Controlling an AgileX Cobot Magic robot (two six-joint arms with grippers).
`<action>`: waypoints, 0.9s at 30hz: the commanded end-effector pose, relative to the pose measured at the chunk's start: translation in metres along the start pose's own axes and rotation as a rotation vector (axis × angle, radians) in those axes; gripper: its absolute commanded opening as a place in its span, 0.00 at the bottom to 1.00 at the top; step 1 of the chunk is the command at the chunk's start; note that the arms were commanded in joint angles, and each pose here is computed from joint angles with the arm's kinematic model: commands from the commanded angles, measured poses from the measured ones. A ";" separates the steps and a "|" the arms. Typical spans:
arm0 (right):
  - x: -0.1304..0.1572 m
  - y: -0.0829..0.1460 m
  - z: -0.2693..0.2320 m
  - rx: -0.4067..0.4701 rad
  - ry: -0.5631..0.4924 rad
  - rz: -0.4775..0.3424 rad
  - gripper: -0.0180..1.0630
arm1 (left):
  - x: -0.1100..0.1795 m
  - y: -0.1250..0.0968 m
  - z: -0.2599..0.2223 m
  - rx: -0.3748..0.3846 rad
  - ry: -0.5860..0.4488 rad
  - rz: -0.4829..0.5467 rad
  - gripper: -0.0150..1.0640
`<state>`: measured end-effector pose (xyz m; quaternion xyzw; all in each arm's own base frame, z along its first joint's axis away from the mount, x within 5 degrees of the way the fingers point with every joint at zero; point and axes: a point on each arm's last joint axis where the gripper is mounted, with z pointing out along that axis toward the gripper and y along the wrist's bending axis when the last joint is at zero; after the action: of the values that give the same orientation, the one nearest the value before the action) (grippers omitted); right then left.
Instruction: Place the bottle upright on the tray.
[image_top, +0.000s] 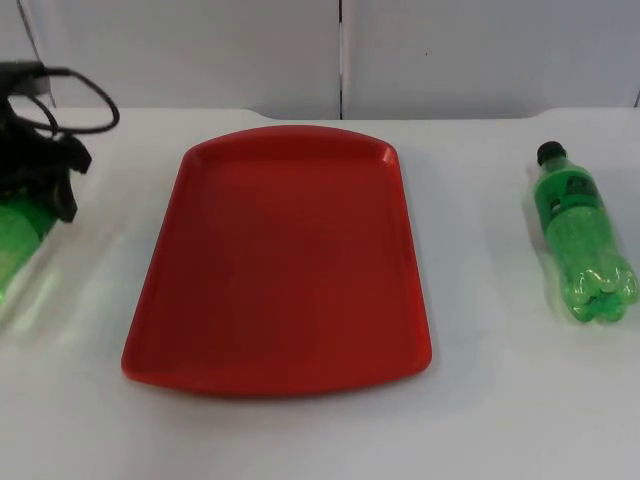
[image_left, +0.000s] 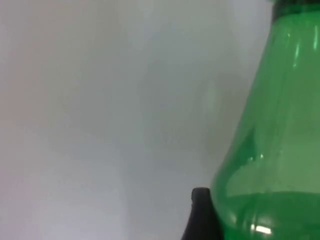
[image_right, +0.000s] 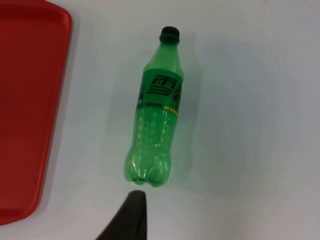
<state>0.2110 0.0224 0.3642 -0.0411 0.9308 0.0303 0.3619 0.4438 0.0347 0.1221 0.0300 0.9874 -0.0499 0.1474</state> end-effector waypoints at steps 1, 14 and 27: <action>-0.001 -0.001 -0.002 -0.001 -0.007 -0.009 0.98 | -0.007 -0.006 -0.026 0.029 -0.051 -0.007 0.01; -0.001 -0.001 -0.002 -0.001 -0.007 -0.009 0.98 | -0.026 -0.055 -0.104 0.376 -0.307 0.090 0.01; -0.001 -0.001 -0.002 -0.001 -0.007 -0.009 0.98 | -0.031 -0.090 -0.198 0.532 -0.659 0.284 0.01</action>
<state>0.2110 0.0225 0.3642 -0.0409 0.9308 0.0310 0.3619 0.4142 -0.0289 0.3072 0.1737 0.8560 -0.2691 0.4059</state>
